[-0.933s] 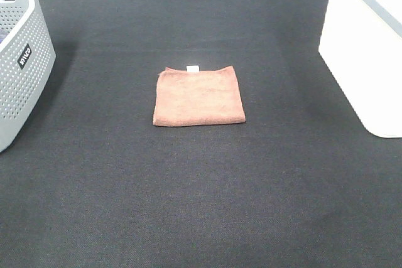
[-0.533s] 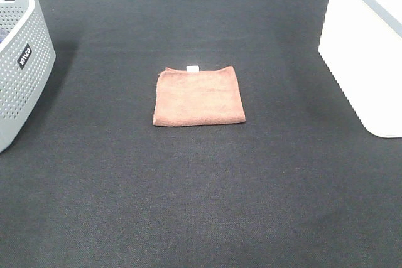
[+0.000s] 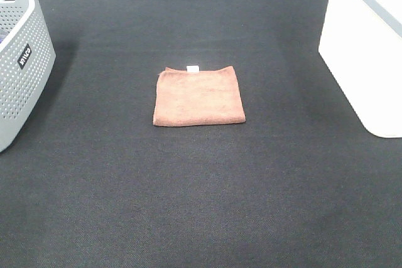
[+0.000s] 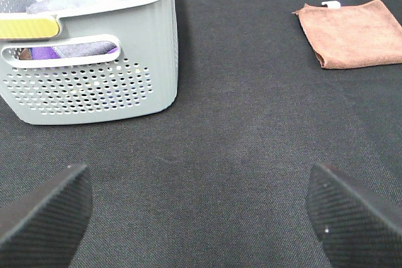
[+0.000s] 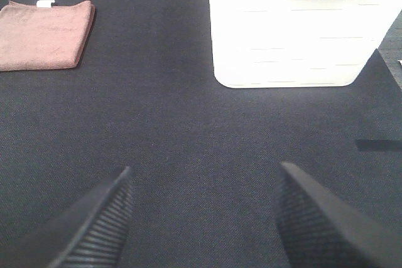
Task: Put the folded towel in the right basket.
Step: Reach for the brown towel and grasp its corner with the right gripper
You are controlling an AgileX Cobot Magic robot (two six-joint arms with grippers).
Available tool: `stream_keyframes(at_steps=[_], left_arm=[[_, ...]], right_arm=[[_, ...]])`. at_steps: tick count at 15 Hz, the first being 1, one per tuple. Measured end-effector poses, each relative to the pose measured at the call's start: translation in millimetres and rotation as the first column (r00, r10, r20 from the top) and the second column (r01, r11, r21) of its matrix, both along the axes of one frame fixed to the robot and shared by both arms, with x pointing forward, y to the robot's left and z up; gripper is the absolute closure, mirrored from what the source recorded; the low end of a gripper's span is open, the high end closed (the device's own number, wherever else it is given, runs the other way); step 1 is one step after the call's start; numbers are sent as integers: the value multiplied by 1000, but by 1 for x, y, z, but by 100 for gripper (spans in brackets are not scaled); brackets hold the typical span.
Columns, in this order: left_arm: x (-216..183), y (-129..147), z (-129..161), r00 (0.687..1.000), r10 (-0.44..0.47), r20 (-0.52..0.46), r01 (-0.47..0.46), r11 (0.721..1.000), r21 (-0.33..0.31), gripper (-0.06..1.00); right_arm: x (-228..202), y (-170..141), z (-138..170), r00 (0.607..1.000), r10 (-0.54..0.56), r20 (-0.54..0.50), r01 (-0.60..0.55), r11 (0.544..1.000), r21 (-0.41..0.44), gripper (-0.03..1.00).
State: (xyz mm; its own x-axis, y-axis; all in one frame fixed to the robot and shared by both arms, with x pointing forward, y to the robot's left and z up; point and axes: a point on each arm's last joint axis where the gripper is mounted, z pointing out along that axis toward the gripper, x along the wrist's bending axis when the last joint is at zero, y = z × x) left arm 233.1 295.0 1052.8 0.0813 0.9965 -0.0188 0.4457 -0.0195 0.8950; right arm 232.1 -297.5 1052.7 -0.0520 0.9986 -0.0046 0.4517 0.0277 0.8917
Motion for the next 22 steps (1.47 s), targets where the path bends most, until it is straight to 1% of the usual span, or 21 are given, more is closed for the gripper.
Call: stream_keyframes(at_steps=[22], left_arm=[[0,0,0,1000,0,0,0,1000,0,7]], right_arm=[[0,0,0,1000,0,0,0,1000,0,35]])
